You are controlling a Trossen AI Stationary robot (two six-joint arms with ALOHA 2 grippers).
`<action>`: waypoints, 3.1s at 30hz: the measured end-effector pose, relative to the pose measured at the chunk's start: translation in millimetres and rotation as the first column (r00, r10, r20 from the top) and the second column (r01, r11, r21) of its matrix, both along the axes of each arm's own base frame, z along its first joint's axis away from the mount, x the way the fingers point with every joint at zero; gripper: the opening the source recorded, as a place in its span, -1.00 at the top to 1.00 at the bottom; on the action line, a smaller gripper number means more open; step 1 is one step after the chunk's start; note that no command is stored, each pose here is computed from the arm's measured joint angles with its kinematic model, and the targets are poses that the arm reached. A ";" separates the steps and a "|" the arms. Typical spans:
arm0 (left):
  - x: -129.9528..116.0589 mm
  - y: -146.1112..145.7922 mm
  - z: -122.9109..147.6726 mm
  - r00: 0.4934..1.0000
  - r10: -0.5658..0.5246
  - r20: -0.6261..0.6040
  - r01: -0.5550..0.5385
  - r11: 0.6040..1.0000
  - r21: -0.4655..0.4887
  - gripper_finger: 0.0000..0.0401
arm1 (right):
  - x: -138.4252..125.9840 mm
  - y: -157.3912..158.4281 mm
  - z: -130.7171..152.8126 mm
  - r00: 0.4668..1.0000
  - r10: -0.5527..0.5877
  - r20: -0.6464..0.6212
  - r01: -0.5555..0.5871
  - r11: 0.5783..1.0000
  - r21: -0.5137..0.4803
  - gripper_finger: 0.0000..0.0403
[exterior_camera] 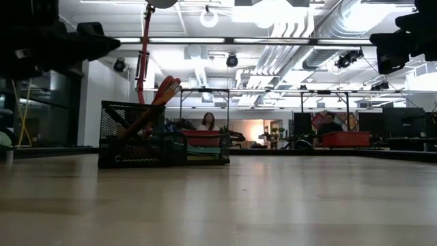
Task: Pick and place office supplies into organizer
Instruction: Return to Home Position
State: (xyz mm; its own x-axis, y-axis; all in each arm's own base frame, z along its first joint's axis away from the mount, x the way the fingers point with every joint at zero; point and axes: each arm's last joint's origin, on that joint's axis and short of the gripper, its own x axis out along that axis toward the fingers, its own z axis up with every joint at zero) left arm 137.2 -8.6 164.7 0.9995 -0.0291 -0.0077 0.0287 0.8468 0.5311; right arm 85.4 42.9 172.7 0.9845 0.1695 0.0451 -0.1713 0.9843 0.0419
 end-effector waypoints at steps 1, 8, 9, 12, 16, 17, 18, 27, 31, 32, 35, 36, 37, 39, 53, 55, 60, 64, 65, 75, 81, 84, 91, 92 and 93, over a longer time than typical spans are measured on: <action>-2.4 0.5 -0.8 1.000 0.011 -0.014 -0.011 1.000 0.014 0.24 | 0.0 0.0 0.0 1.000 0.000 0.000 0.000 1.000 -0.001 0.06; -18.6 2.1 6.9 0.999 0.027 0.043 -0.028 1.000 0.007 0.24 | 0.0 0.0 0.0 1.000 0.000 0.000 0.000 1.000 0.004 0.06; -20.9 2.2 10.4 0.997 0.024 0.074 -0.025 1.000 0.006 0.24 | 0.0 0.0 0.0 1.000 0.000 -0.001 0.000 1.000 0.004 0.06; -26.5 2.6 9.0 0.998 0.023 0.061 -0.023 1.000 0.007 0.24 | 0.0 0.0 0.0 1.000 0.001 -0.001 -0.001 1.000 0.004 0.06; -34.7 3.2 9.3 0.997 0.025 0.076 -0.026 1.000 0.000 0.24 | 0.0 0.0 0.0 1.000 0.001 -0.001 -0.001 1.000 0.004 0.06; -36.5 3.3 8.4 0.997 0.024 0.070 -0.023 1.000 -0.005 0.24 | 0.0 0.0 0.0 1.000 0.001 -0.001 -0.001 1.000 0.004 0.06; -38.4 3.4 6.5 0.998 0.024 0.060 -0.023 1.000 -0.013 0.24 | 0.0 0.0 0.0 1.000 0.001 -0.001 -0.001 1.000 0.004 0.06; -40.0 4.2 4.4 0.998 0.045 0.033 -0.044 0.998 -0.045 0.24 | 0.0 0.0 0.0 1.000 0.001 -0.001 -0.001 1.000 0.004 0.06; -39.9 4.1 4.4 0.999 0.041 0.032 -0.039 0.998 -0.047 0.24 | 0.0 0.1 0.0 1.000 0.002 -0.001 -0.002 1.000 0.004 0.06; -40.0 4.0 4.5 0.999 0.040 0.033 -0.039 0.998 -0.045 0.24 | 0.0 0.0 0.0 1.000 0.002 -0.001 -0.002 1.000 0.004 0.06; -40.0 4.1 4.5 0.999 0.041 0.033 -0.040 0.998 -0.044 0.24 | 0.0 0.1 0.0 1.000 0.002 -0.001 -0.002 1.000 0.004 0.06; -40.0 4.1 4.5 0.999 0.042 0.033 -0.040 0.998 -0.044 0.24 | 0.0 0.1 0.0 1.000 0.002 -0.001 -0.002 1.000 0.004 0.06; -40.0 4.1 4.6 0.999 0.042 0.034 -0.040 0.998 -0.044 0.24 | 0.0 0.1 0.0 1.000 0.002 -0.001 -0.002 1.000 0.004 0.06; -40.0 4.1 4.5 0.999 0.042 0.033 -0.041 0.998 -0.043 0.24 | 0.0 0.1 0.0 1.000 0.002 -0.001 -0.002 1.000 0.004 0.06; -40.0 4.2 4.6 0.998 0.044 0.034 -0.043 0.998 -0.041 0.24 | 0.0 0.1 0.0 1.000 0.002 -0.001 -0.002 1.000 0.004 0.06; -40.0 4.2 4.6 0.998 0.044 0.034 -0.043 0.998 -0.041 0.24 | 0.0 0.1 0.0 1.000 0.002 -0.001 -0.002 1.000 0.004 0.06; -40.0 4.2 4.6 0.998 0.044 0.034 -0.043 0.998 -0.041 0.24 | 0.0 0.1 0.0 1.000 0.002 -0.001 -0.002 1.000 0.004 0.06; -40.0 4.2 4.6 0.998 0.044 0.034 -0.043 0.998 -0.041 0.24 | 0.0 0.1 -0.1 1.000 0.002 -0.001 -0.002 1.000 0.004 0.06; -40.0 4.2 4.6 0.998 0.044 0.034 -0.043 0.998 -0.041 0.24 | 0.0 0.1 -0.1 1.000 0.002 -0.001 -0.002 1.000 0.004 0.06; -40.0 4.1 4.6 0.998 0.044 0.034 -0.043 0.998 -0.042 0.24 | 0.0 0.1 -0.1 1.000 0.002 -0.002 -0.002 1.000 0.004 0.06; -40.0 4.2 4.6 0.998 0.044 0.034 -0.043 0.998 -0.042 0.24 | 0.0 0.1 -0.1 1.000 0.002 -0.001 -0.002 1.000 0.004 0.06; -40.0 4.2 4.6 0.998 0.044 0.034 -0.043 0.998 -0.042 0.24 | 0.0 0.1 -0.1 1.000 0.002 -0.001 -0.002 1.000 0.003 0.06; -40.0 4.1 4.6 0.998 0.044 0.034 -0.043 0.998 -0.042 0.24 | 0.0 0.1 -0.1 1.000 0.002 -0.002 -0.002 1.000 0.004 0.06; -40.0 4.2 4.6 0.998 0.044 0.034 -0.043 0.998 -0.042 0.24 | 0.0 0.1 -0.1 1.000 0.002 -0.002 -0.002 1.000 0.003 0.06; -40.0 4.2 4.6 0.998 0.044 0.034 -0.043 0.998 -0.042 0.24 | 0.0 0.1 -0.1 1.000 0.002 -0.001 -0.002 1.000 0.003 0.06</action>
State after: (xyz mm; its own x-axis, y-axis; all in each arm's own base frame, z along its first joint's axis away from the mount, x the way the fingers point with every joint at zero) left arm 97.2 -4.5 169.3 0.9995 0.0149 0.0278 -0.0267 0.8681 0.4957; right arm 85.4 43.0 172.6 0.9842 0.1714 0.0443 -0.1733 0.9838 0.0456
